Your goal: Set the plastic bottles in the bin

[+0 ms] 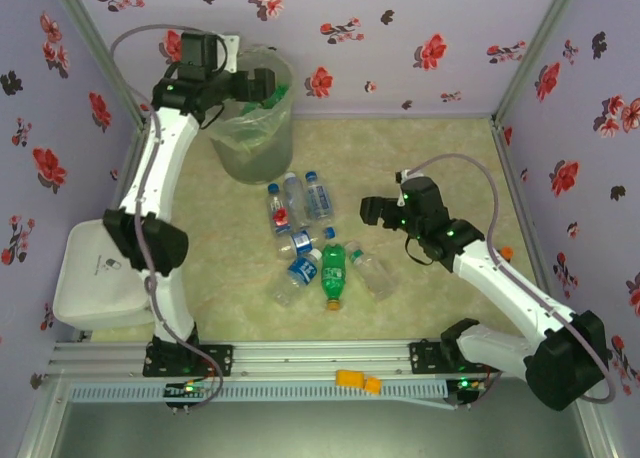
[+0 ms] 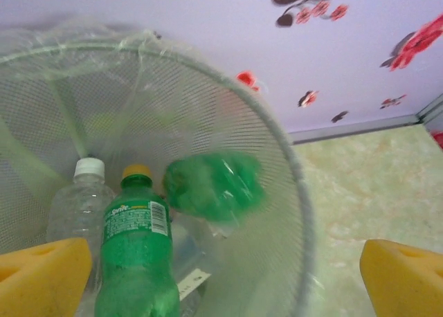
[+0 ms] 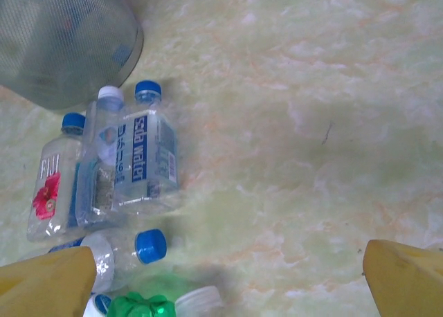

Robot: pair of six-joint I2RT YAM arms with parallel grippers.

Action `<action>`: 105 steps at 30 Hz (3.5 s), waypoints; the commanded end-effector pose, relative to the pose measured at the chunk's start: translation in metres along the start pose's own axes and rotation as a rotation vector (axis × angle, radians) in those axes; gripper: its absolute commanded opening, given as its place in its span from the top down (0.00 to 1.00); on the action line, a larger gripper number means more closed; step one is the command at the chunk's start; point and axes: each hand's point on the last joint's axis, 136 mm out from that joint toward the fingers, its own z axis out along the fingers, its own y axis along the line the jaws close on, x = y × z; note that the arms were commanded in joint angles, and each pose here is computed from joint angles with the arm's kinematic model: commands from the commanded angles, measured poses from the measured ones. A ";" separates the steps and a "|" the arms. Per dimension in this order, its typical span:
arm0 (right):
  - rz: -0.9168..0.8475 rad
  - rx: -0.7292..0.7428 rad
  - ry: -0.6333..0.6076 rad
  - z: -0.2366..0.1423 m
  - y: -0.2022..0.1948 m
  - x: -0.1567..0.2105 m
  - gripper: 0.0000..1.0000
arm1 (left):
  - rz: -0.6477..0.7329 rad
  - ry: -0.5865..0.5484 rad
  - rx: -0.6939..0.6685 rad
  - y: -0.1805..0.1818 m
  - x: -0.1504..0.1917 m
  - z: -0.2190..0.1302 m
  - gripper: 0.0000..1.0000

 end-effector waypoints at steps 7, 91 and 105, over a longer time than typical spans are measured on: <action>-0.016 -0.077 0.243 -0.008 -0.002 0.075 0.00 | 0.028 -0.310 0.213 -0.089 0.013 -0.113 0.00; -0.102 -0.599 -0.064 -0.001 0.152 0.015 0.50 | -0.516 -0.042 0.514 -0.192 0.236 -0.044 0.16; -0.133 -0.608 -0.051 0.006 0.164 0.022 0.50 | -0.540 -0.027 0.482 -0.188 0.243 -0.034 0.42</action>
